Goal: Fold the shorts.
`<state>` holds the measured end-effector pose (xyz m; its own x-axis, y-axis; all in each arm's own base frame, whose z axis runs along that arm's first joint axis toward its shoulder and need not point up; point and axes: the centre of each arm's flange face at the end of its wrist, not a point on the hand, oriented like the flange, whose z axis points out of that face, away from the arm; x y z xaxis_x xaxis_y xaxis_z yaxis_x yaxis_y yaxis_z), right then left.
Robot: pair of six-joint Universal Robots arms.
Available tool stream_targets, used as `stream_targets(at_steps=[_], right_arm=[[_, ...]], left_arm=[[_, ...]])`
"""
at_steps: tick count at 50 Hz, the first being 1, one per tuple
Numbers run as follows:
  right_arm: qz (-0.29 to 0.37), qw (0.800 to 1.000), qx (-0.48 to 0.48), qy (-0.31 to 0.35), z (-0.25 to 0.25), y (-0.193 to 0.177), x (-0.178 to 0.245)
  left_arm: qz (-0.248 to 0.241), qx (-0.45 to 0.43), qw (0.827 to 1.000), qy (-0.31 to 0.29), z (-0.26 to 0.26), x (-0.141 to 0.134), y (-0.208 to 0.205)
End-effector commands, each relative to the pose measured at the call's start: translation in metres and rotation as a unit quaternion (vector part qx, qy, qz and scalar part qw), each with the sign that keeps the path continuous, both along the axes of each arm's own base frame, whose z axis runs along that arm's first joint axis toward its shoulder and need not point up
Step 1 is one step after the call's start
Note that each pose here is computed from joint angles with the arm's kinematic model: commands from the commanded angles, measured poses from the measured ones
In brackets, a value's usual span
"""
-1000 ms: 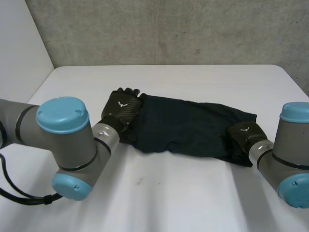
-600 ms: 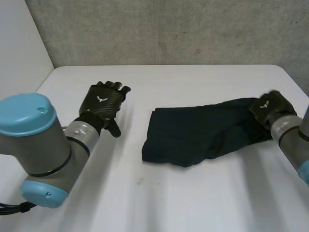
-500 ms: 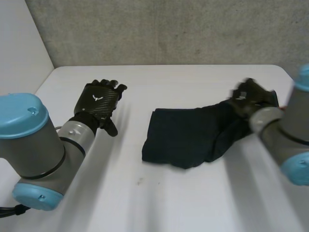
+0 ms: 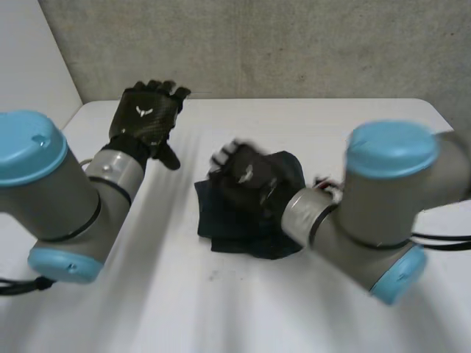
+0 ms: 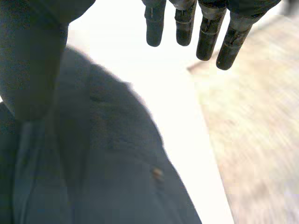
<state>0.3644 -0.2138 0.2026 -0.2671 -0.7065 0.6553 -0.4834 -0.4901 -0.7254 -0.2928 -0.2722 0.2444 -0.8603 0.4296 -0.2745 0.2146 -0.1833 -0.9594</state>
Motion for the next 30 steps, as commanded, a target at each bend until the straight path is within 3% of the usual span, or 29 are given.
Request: stream_targets(at_steps=[1,5,12,16,22,30], right_arm=[[-0.131,0.960,0.160,-0.188,0.049,-0.046,-0.035],[-0.188,0.938,0.226,-0.183,0.030,-0.064,-0.047],[-0.221,0.925,0.268,-0.154,0.000,-0.084,-0.049],[-0.235,0.918,0.290,-0.132,-0.023,-0.093,-0.047],[-0.257,0.907,0.323,-0.086,-0.053,-0.096,-0.049],[-0.257,0.919,0.295,-0.040,-0.047,-0.093,-0.054]], left_arm=[[-0.026,0.011,0.998,0.048,0.004,-0.028,-0.015],[-0.057,0.054,0.996,0.053,-0.009,-0.055,-0.008],[-0.068,0.151,0.986,-0.002,-0.062,-0.079,-0.005],[-0.048,0.201,0.977,-0.043,-0.093,-0.080,-0.001],[0.026,0.225,0.970,-0.083,-0.115,-0.066,-0.002],[0.013,0.230,0.968,-0.102,-0.113,-0.065,0.005]])
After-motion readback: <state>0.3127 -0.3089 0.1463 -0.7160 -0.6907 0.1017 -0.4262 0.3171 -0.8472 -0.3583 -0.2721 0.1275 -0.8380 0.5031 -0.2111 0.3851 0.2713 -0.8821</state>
